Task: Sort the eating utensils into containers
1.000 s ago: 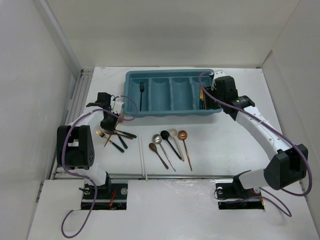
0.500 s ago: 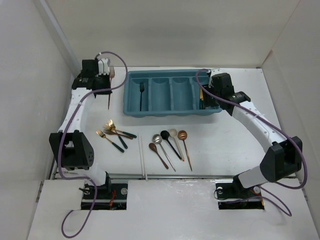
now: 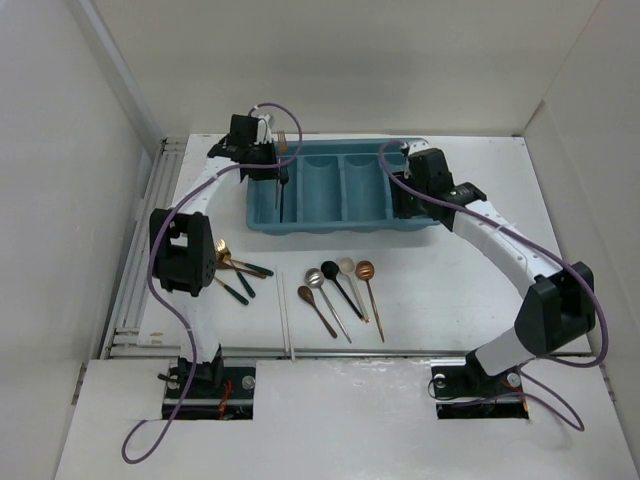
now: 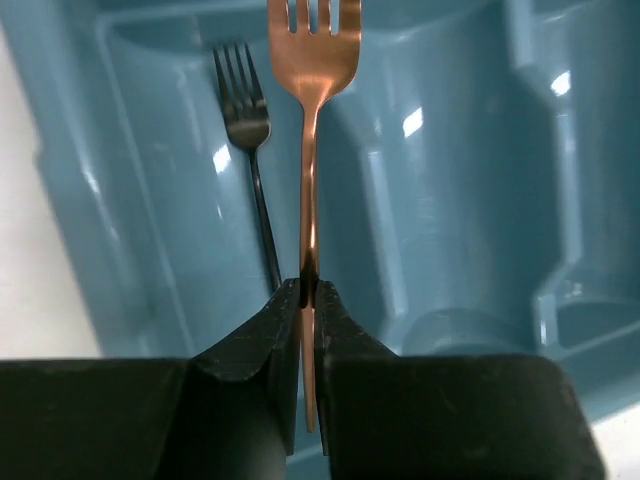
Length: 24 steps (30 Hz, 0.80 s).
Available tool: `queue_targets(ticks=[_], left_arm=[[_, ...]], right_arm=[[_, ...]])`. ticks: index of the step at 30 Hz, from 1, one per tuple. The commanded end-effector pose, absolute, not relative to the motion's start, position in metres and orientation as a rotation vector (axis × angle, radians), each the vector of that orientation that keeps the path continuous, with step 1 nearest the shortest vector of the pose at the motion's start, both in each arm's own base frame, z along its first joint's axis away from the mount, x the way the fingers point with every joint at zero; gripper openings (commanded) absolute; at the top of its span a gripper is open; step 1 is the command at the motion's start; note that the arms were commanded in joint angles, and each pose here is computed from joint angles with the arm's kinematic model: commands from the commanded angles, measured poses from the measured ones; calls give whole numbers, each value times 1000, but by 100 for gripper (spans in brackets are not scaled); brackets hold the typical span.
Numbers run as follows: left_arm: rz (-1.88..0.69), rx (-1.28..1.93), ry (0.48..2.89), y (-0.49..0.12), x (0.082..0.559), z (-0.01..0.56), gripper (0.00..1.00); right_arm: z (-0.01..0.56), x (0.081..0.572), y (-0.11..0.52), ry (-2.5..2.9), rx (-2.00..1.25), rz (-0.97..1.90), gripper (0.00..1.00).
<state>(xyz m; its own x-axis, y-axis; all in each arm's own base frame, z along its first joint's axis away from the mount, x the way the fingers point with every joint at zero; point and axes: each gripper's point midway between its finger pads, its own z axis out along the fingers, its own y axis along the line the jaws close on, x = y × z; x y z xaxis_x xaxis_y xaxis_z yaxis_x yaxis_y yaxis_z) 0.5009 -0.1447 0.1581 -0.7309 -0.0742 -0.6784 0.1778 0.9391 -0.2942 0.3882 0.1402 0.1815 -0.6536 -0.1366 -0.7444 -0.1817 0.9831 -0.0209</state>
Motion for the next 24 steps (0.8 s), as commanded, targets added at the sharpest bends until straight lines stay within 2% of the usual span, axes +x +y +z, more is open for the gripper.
queue_targets(ticks=[1, 4, 5, 8, 9, 14, 19, 24], left_arm=[[-459, 8, 2246, -145, 519, 187, 3], [-445, -1, 2277, -144, 522, 175, 15], [-438, 3, 2291, -147, 519, 172, 25], [-421, 13, 2279, -144, 514, 185, 34], [-415, 19, 2287, -147, 509, 185, 41], [-339, 36, 2272, -133, 492, 210, 42], [-254, 34, 2250, -109, 463, 234, 43], [-157, -38, 2294, -67, 437, 220, 45]], right_arm=[[193, 381, 145, 2268, -193, 75, 62], [187, 366, 155, 2294, -246, 70, 63], [190, 362, 157, 2289, -256, 60, 65], [175, 333, 172, 2339, -348, 50, 67], [168, 326, 177, 2358, -348, 62, 67], [122, 266, 208, 2451, -510, 193, 66], [89, 237, 225, 2518, -555, 249, 63], [61, 221, 238, 2582, -541, 285, 62]])
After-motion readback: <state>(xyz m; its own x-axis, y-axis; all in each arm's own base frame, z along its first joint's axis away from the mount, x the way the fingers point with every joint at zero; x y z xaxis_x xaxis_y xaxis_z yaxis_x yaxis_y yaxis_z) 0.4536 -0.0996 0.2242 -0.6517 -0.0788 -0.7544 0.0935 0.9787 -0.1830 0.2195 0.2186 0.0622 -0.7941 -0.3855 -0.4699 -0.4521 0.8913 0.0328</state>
